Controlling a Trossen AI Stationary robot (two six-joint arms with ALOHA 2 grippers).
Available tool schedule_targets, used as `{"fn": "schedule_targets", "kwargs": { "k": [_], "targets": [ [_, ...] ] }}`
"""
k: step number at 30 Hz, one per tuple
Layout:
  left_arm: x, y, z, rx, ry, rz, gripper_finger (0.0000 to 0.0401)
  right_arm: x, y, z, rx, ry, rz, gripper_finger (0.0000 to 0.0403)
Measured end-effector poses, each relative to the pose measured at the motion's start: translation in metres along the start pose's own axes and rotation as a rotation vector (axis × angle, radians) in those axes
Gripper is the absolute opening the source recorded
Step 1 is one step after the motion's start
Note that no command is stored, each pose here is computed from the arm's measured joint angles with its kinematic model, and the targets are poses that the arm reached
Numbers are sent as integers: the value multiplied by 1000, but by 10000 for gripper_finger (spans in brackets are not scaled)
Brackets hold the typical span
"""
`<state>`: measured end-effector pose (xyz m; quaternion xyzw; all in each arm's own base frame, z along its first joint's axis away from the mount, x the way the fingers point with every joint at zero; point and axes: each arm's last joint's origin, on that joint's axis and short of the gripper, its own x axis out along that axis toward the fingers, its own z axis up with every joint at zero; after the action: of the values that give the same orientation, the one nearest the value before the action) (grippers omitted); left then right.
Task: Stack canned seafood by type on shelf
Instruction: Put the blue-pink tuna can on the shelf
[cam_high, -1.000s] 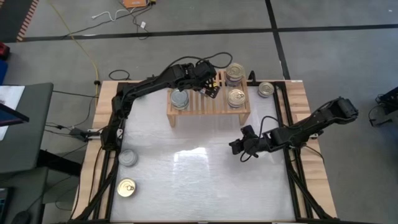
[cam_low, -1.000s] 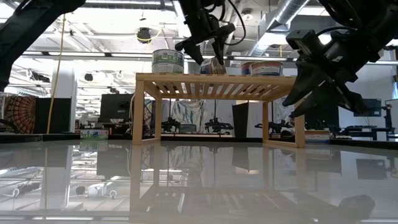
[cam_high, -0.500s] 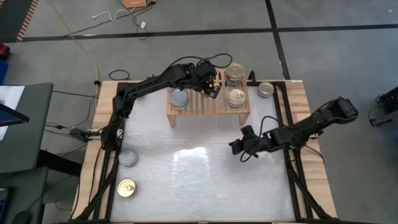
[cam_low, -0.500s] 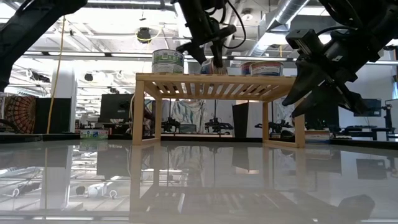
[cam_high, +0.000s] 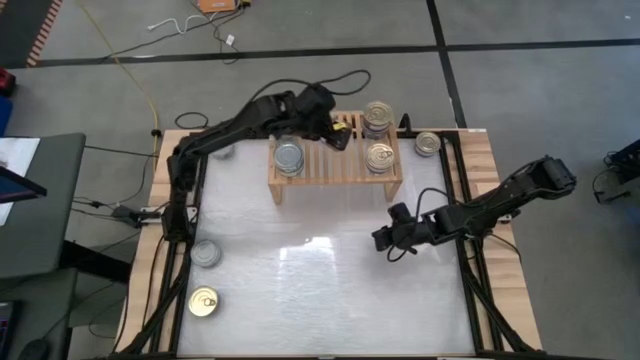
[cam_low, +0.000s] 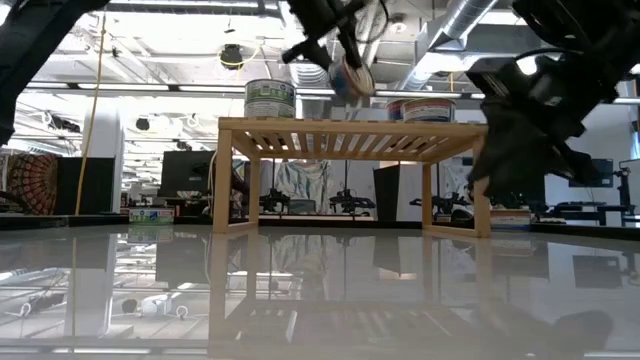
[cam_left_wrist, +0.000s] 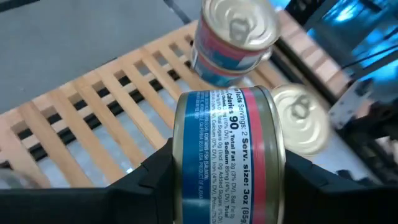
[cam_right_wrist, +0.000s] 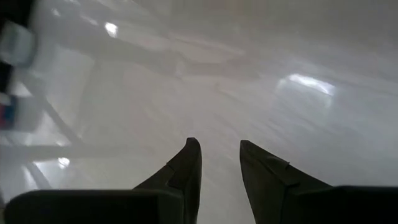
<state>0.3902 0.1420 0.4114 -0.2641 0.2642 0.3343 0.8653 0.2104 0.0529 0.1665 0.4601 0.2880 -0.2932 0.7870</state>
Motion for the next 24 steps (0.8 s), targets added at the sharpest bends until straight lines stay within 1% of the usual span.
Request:
{"fn": "schedule_targets", "kwargs": {
  "k": [3,6,8,10,13,15,17,19,22,24],
  "targets": [
    [-26,-2,2,-48,-34,-1,180,-1,-5,-3,-60,37,-47,134],
    [-55,-7,-3,-104,-94,60,180,-1,-10,-6,-153,104,-83,134],
    [-73,-11,-10,-142,-113,100,180,-2,-13,-7,-220,142,-104,134],
    [-88,-17,-19,-186,-108,101,180,-3,-16,-9,-285,163,-122,134],
    [-115,-33,-41,-291,-151,144,180,-7,-17,-15,-418,261,-99,134],
    [-134,-48,-61,-357,-191,155,180,-11,-18,-20,-518,309,-84,134],
    [-152,-62,-84,-424,-247,169,180,-15,-20,-24,-571,330,-94,134],
    [-165,-80,-112,-495,-302,143,180,-20,-20,-27,-607,339,-78,134],
    [-174,-103,-163,-603,-394,77,180,-24,-18,-31,-670,346,-35,134],
    [-165,-117,-202,-689,-477,19,180,-25,-17,-32,-687,344,-16,134]
  ]
}}
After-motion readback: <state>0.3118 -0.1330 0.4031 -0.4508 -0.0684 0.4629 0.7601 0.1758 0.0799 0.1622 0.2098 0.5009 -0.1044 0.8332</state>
